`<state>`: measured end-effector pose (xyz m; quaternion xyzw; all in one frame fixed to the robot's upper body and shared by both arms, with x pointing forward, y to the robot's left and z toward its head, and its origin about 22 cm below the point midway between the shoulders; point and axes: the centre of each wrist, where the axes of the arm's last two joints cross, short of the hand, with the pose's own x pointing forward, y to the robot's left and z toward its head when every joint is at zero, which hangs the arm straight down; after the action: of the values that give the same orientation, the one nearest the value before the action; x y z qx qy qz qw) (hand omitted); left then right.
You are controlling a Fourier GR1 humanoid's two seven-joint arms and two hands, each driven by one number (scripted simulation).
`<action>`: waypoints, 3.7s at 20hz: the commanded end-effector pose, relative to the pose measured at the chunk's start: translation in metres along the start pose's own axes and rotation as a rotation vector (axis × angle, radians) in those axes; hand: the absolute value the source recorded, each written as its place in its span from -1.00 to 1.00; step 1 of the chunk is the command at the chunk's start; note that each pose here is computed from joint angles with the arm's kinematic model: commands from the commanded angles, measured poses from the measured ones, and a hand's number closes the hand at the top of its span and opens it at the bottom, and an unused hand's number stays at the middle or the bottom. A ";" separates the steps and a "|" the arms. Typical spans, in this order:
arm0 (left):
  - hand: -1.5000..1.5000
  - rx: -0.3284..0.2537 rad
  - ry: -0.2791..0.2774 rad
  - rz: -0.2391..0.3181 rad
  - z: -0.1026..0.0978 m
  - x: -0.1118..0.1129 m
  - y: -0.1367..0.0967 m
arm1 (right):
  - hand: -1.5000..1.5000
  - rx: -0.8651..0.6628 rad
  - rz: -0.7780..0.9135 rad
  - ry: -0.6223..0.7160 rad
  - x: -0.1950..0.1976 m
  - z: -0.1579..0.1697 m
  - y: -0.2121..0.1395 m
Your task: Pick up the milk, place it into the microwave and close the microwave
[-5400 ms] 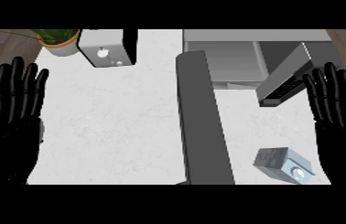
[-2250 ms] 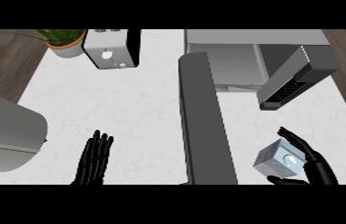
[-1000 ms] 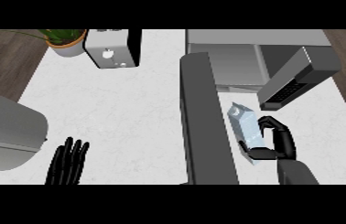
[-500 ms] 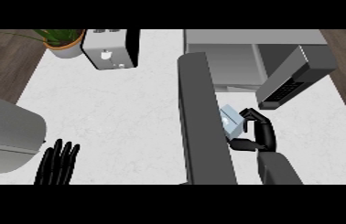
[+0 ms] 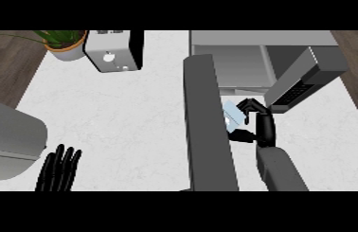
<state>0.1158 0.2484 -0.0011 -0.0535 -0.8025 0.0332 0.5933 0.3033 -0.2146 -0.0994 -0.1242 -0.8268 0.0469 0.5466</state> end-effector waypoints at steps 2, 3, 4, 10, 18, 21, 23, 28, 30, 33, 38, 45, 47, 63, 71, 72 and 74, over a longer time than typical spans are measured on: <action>-1.00 -0.003 0.016 0.001 -0.005 -0.001 0.019 | 1.00 -0.026 0.050 0.005 0.014 -0.039 -0.010; -1.00 -0.006 0.007 0.002 -0.004 -0.014 0.005 | 1.00 -0.039 0.050 0.004 0.008 -0.029 0.001; -1.00 -0.005 0.002 0.017 0.006 -0.021 0.000 | 1.00 -0.020 0.088 0.027 0.013 -0.043 0.008; -1.00 0.008 -0.004 0.007 -0.013 -0.001 0.018 | 1.00 0.000 0.196 0.065 0.015 -0.060 0.023; -1.00 -0.014 0.006 0.025 -0.020 -0.003 0.017 | 1.00 -0.034 0.398 0.101 0.028 -0.119 -0.003; -1.00 -0.042 -0.013 0.018 -0.022 -0.019 0.018 | 1.00 -0.042 0.459 0.105 0.023 -0.118 -0.013; -1.00 -0.056 -0.016 0.031 -0.027 -0.005 0.012 | 1.00 -0.084 0.495 0.104 0.029 -0.133 -0.029; -1.00 -0.067 0.019 -0.073 -0.024 -0.007 0.017 | 1.00 -0.176 0.629 0.090 0.037 -0.145 -0.032; -1.00 -0.050 0.014 -0.095 -0.026 -0.011 0.018 | 1.00 -0.241 0.637 0.099 0.037 -0.149 -0.051; -1.00 -0.083 0.025 -0.112 -0.027 -0.010 0.017 | -1.00 -0.244 0.701 0.089 0.048 -0.164 -0.049; -1.00 -0.109 0.017 -0.120 -0.037 -0.015 0.006 | -1.00 -0.184 0.772 0.081 0.042 -0.156 -0.048; -1.00 -0.123 0.011 -0.111 -0.039 -0.016 0.000 | -1.00 -0.107 0.714 0.090 0.047 -0.161 -0.035; -1.00 -0.126 0.033 -0.084 -0.025 -0.017 -0.001 | -1.00 -0.086 0.643 0.085 0.044 -0.156 -0.036; -1.00 -0.166 0.001 -0.077 -0.029 -0.015 -0.014 | -1.00 -0.063 0.321 0.125 0.014 -0.113 -0.033; -1.00 -0.182 0.002 -0.061 -0.042 -0.013 -0.019 | -1.00 -0.045 0.208 0.132 -0.012 -0.061 -0.020; -1.00 -0.193 0.020 -0.073 -0.041 -0.021 -0.028 | -1.00 -0.057 0.188 0.132 -0.019 -0.053 -0.051; -1.00 -0.199 0.027 -0.067 -0.033 -0.014 -0.018 | -1.00 -0.034 0.128 0.139 -0.016 -0.060 -0.050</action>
<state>0.1555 0.2224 -0.0033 -0.0817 -0.8006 -0.0611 0.5904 0.3654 -0.2593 -0.0721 -0.2260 -0.7688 0.0725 0.5938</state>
